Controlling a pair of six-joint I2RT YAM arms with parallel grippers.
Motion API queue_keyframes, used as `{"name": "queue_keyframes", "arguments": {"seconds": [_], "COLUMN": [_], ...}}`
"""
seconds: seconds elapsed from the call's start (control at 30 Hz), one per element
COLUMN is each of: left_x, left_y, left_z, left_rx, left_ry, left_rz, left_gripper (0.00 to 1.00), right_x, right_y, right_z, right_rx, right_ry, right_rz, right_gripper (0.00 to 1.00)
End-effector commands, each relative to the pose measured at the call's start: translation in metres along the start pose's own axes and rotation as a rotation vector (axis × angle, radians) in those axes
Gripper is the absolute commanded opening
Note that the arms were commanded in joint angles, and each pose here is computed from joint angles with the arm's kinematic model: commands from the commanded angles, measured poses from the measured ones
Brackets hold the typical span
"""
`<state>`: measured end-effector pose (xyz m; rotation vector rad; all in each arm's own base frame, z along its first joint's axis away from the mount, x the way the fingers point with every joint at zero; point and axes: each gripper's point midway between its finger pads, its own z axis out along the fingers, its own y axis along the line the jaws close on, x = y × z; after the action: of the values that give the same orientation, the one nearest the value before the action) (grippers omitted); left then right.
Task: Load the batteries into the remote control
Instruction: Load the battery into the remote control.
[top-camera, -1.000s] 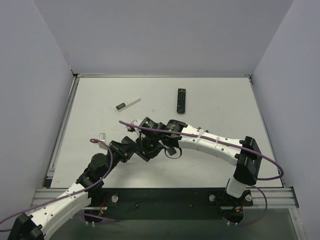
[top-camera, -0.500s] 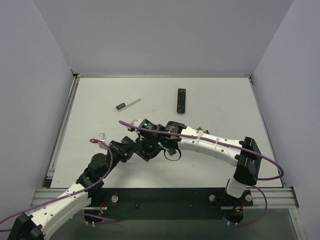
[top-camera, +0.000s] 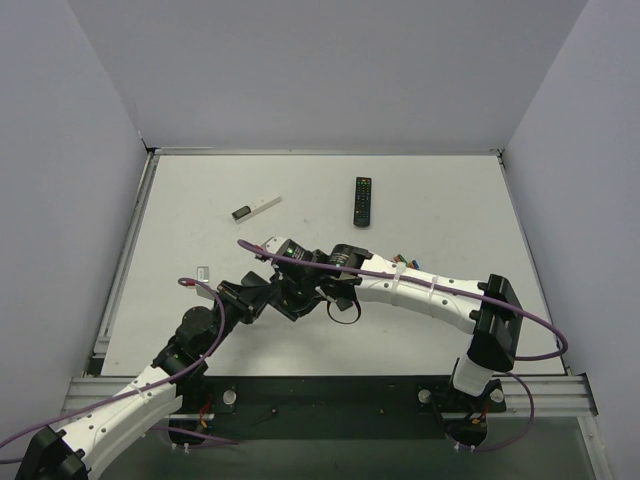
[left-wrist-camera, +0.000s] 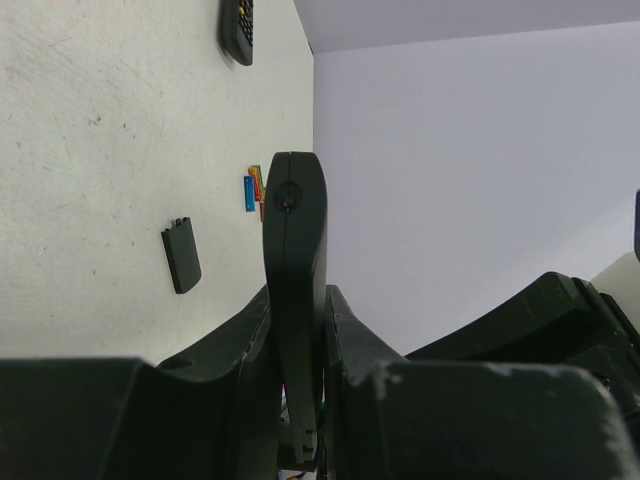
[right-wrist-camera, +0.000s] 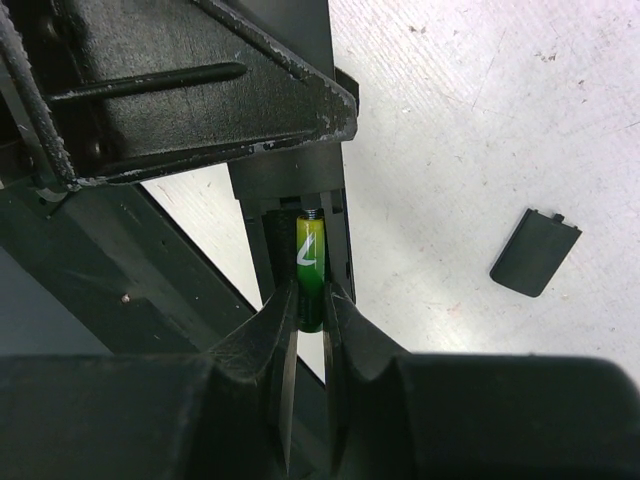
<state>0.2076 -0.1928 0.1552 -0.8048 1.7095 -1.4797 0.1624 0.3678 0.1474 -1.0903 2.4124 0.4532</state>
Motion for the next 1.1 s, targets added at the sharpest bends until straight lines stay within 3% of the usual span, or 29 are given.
{"name": "queue_keyframes", "arguments": {"seconds": [0.0,0.7,1.07], "left_x": [0.0,-0.003,-0.003], "left_y": [-0.043,-0.03,-0.029], "left_z": [-0.004,-0.002,-0.003], "left_rx": [0.154,0.107,0.102], "left_ry": [0.012,-0.01,-0.01], "left_rz": [-0.026,-0.04,-0.041], "left_gripper": [0.0,0.0,0.0], "right_x": [-0.012,-0.009,-0.012], "right_y": [-0.007,-0.007,-0.005], "right_z": [-0.007,-0.008,-0.013], "right_rx": [0.044,0.046,0.04], "right_ry": [-0.06,-0.057,-0.07], "right_rz": [0.016,0.006,0.0], "right_gripper": [0.01,0.16,0.17]}}
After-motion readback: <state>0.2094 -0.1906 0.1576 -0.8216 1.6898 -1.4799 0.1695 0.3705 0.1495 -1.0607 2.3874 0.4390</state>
